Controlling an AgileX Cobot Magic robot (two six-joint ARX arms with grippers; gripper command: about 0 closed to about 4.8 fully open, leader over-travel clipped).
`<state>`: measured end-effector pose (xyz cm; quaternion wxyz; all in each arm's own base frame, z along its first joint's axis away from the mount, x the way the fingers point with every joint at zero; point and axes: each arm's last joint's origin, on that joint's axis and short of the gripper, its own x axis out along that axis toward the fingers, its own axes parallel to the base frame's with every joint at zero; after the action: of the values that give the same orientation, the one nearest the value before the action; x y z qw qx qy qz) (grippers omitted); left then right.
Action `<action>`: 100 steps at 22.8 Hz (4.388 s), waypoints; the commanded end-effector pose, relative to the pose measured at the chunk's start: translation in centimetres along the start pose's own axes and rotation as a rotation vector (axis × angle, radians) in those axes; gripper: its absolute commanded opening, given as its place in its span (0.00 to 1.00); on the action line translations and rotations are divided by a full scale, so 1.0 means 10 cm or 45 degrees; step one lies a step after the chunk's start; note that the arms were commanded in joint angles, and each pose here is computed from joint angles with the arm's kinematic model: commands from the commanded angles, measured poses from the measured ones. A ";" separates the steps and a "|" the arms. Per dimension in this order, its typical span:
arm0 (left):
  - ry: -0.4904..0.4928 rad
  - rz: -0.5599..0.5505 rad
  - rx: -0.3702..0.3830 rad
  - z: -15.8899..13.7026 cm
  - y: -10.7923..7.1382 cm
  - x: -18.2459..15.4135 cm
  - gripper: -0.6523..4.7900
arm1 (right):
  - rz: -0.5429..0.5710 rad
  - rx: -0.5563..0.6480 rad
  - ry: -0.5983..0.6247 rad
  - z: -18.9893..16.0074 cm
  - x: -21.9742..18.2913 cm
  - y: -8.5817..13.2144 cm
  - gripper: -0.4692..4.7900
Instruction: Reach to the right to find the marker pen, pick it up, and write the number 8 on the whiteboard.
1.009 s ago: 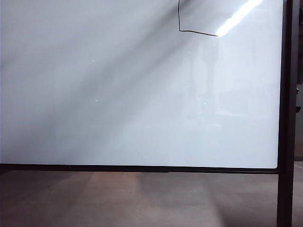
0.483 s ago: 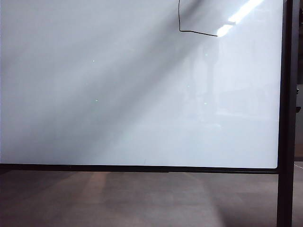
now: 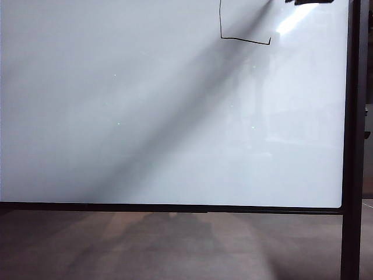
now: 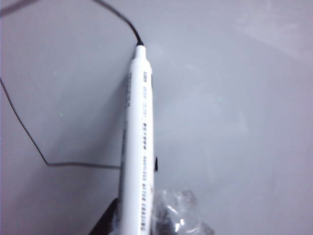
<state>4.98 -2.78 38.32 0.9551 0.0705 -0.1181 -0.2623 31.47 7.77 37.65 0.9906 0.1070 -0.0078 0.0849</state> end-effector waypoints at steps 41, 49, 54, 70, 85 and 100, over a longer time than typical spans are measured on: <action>-0.021 0.002 0.001 0.02 0.00 -0.01 0.11 | 0.329 0.071 0.017 -0.14 -0.02 0.52 0.08; -0.021 0.002 0.001 0.02 0.00 -0.01 0.11 | 0.334 0.079 0.013 -0.13 0.01 0.53 0.08; -0.021 0.002 0.001 0.02 0.00 -0.01 0.11 | 0.354 0.081 0.002 -0.08 0.09 0.57 0.08; -0.021 0.002 0.001 0.02 0.00 -0.01 0.11 | 0.299 0.062 0.041 -0.14 0.12 0.59 0.08; -0.021 0.002 0.001 0.02 0.00 -0.01 0.11 | 0.072 0.056 0.053 -0.02 0.12 0.11 0.08; -0.020 0.002 0.001 0.02 0.00 0.00 0.11 | 0.047 0.065 0.034 0.00 -0.07 -0.11 0.08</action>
<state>4.95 -2.76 38.33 0.9553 0.0704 -0.1186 -0.2616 31.39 6.56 36.70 0.9869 0.1255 0.0258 0.0977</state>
